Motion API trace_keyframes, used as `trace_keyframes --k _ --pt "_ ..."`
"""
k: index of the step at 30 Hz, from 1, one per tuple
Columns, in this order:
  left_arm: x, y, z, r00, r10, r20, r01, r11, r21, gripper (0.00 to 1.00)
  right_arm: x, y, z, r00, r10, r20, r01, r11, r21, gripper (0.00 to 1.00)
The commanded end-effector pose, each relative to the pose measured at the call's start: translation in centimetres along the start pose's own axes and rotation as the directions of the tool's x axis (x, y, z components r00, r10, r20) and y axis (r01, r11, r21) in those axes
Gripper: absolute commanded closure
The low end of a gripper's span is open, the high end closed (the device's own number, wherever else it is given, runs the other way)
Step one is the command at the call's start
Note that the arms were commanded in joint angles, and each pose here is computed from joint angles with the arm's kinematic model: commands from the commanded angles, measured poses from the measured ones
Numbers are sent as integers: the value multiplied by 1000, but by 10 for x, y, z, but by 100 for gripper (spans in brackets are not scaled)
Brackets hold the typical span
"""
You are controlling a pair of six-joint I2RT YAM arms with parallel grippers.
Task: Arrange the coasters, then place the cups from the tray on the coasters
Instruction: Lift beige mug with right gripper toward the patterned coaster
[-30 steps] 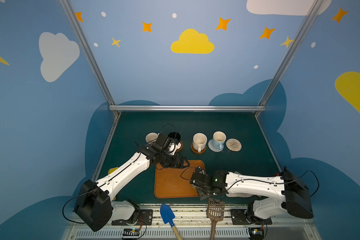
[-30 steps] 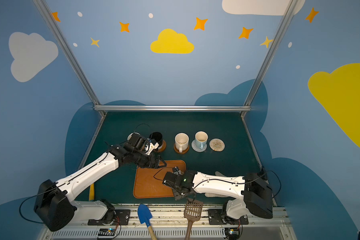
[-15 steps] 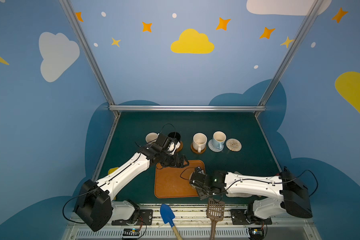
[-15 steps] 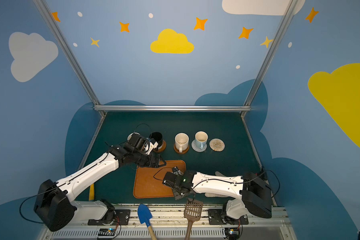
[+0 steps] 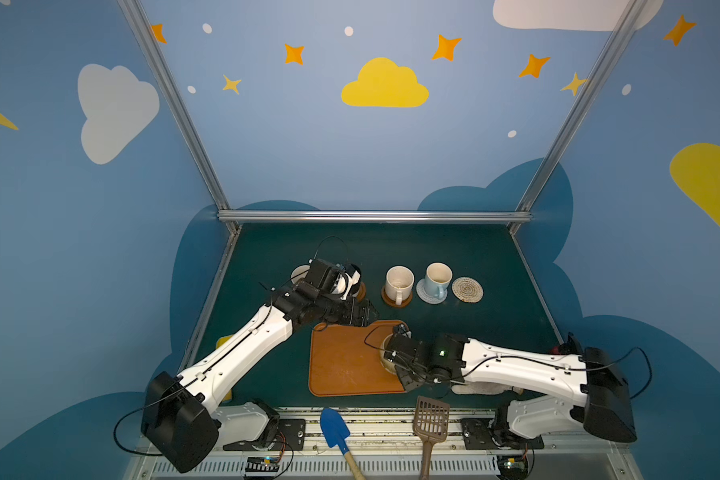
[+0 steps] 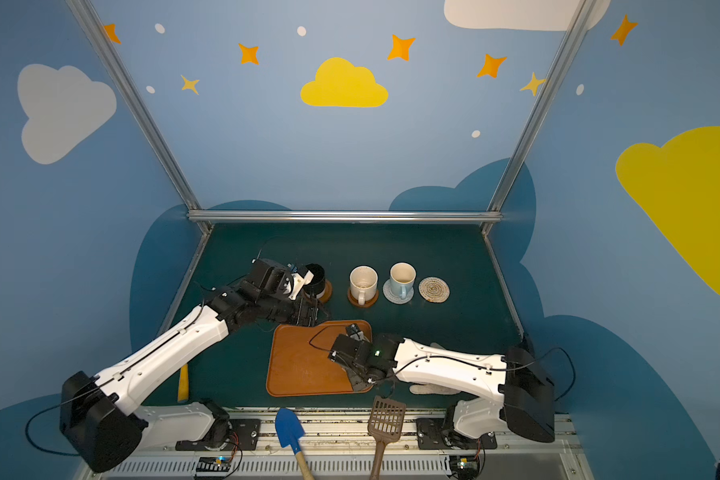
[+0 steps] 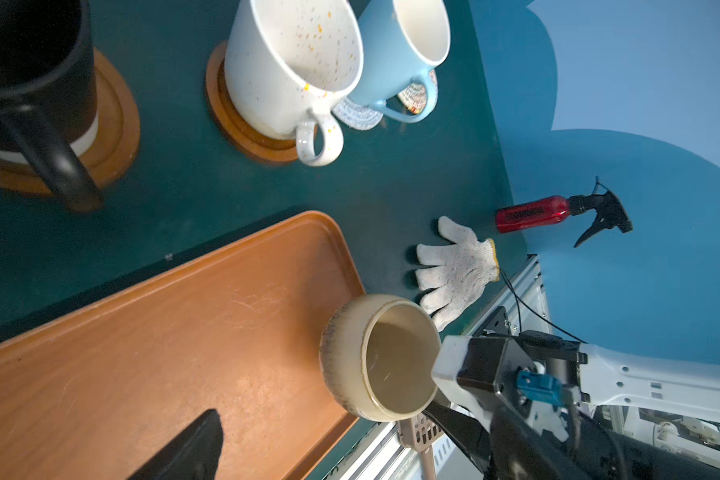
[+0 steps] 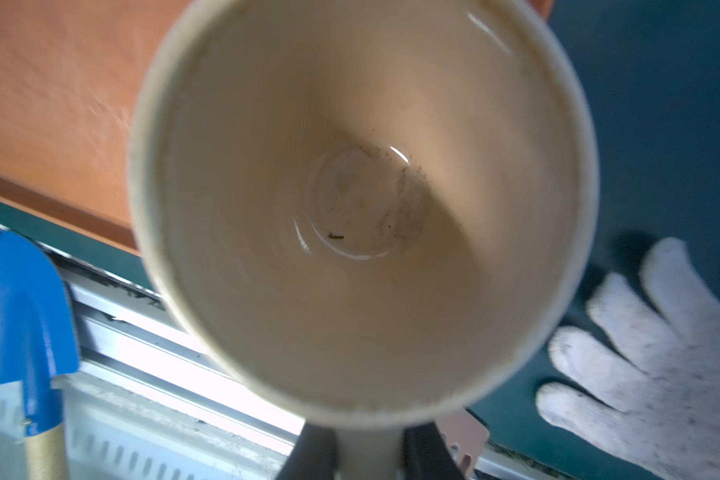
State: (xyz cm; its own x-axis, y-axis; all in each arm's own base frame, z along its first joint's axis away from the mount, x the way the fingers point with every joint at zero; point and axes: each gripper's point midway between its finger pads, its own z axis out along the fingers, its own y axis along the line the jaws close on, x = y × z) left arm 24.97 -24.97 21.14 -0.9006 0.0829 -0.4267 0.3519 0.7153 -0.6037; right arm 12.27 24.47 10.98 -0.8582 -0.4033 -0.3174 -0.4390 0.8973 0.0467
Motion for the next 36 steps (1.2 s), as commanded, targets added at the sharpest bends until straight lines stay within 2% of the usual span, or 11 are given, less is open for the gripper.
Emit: trace_keyframes --k 1,7,15,20,29,36 --pt "-13 -9 -6 999 18 33 -18 1000 18 0 -27 -18 -36 991 23 129 -24 1000 8 100" --pt "-37 -32 -10 994 32 101 -42 995 93 0 -42 -57 -66 978 71 195 -78 997 27 100" --pt "-80 -65 -2 983 133 130 -146 985 94 0 -73 -104 -99 952 152 266 -163 986 18 100" --pt "-96 -87 9 966 225 126 -232 972 44 0 -97 -127 -118 929 189 318 -207 978 24 100" --pt "-116 -116 31 952 269 148 -284 954 96 0 -124 -171 -124 894 280 351 -299 954 2 100" --pt "-120 -130 59 945 300 130 -315 942 120 0 -128 -215 -117 859 366 359 -395 918 10 100"
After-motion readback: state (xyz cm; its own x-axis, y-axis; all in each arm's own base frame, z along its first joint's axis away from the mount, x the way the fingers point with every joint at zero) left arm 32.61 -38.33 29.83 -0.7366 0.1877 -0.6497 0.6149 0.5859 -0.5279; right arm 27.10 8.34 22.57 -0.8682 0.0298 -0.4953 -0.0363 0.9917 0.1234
